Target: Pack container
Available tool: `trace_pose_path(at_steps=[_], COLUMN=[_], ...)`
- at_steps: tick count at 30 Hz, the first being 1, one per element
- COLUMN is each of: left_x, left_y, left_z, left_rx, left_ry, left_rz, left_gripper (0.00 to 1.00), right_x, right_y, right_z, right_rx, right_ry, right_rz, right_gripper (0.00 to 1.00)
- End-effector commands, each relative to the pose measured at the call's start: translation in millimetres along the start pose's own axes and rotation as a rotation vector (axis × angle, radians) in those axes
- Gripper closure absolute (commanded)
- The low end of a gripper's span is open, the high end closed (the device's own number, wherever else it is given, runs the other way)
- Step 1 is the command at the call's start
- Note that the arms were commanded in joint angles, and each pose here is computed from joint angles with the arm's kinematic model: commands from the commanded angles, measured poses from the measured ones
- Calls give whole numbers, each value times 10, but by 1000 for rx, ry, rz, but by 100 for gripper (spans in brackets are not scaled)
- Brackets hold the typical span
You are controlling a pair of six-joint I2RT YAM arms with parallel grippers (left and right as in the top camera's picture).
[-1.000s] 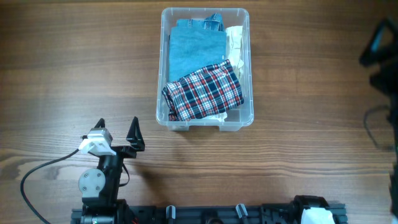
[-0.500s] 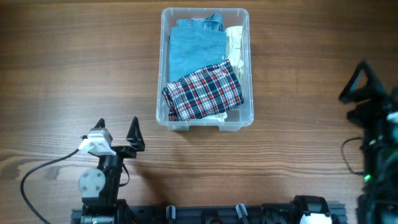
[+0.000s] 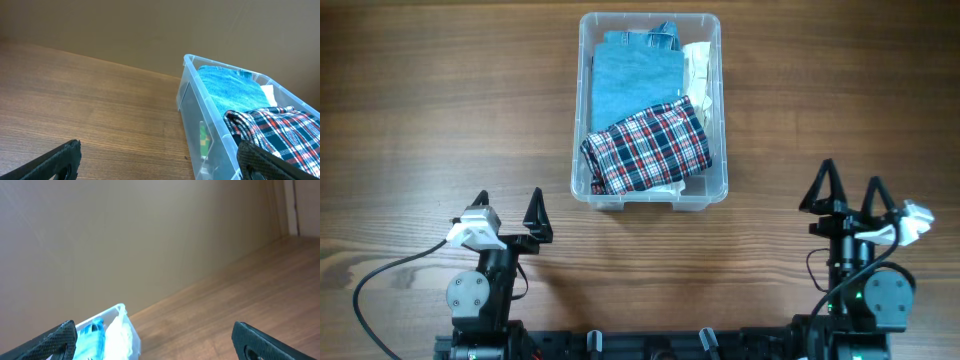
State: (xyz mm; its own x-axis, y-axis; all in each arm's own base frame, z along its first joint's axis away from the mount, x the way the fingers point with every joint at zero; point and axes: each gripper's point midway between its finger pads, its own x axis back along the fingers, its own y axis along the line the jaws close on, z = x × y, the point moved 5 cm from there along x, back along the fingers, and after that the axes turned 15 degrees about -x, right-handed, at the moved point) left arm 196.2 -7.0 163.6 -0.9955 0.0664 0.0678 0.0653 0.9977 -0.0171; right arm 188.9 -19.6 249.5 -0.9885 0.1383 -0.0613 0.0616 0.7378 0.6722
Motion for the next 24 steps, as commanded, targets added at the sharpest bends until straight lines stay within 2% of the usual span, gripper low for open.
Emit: trace_pose_path(at_steps=[1,8,11,24], left_x=[1,1,1,1], left_y=[-5,-5,-5,-5], left_z=[15,15,15,15], left_rx=[-15,-15,-15,-16], left_ry=[-2,-2,-2,-3], left_rz=[7,7,7,7], left_gripper=[0,0,0,0], right_x=[20,18,25,-2], right_y=[-40,-113,-77,-230], right_z=[142,369,423,611], right_rx=[-7,1,139,183], right_ry=[-3,23,47,102], right_rz=[-66,-148,-188,-154], right_gripper=[0,0,0,0])
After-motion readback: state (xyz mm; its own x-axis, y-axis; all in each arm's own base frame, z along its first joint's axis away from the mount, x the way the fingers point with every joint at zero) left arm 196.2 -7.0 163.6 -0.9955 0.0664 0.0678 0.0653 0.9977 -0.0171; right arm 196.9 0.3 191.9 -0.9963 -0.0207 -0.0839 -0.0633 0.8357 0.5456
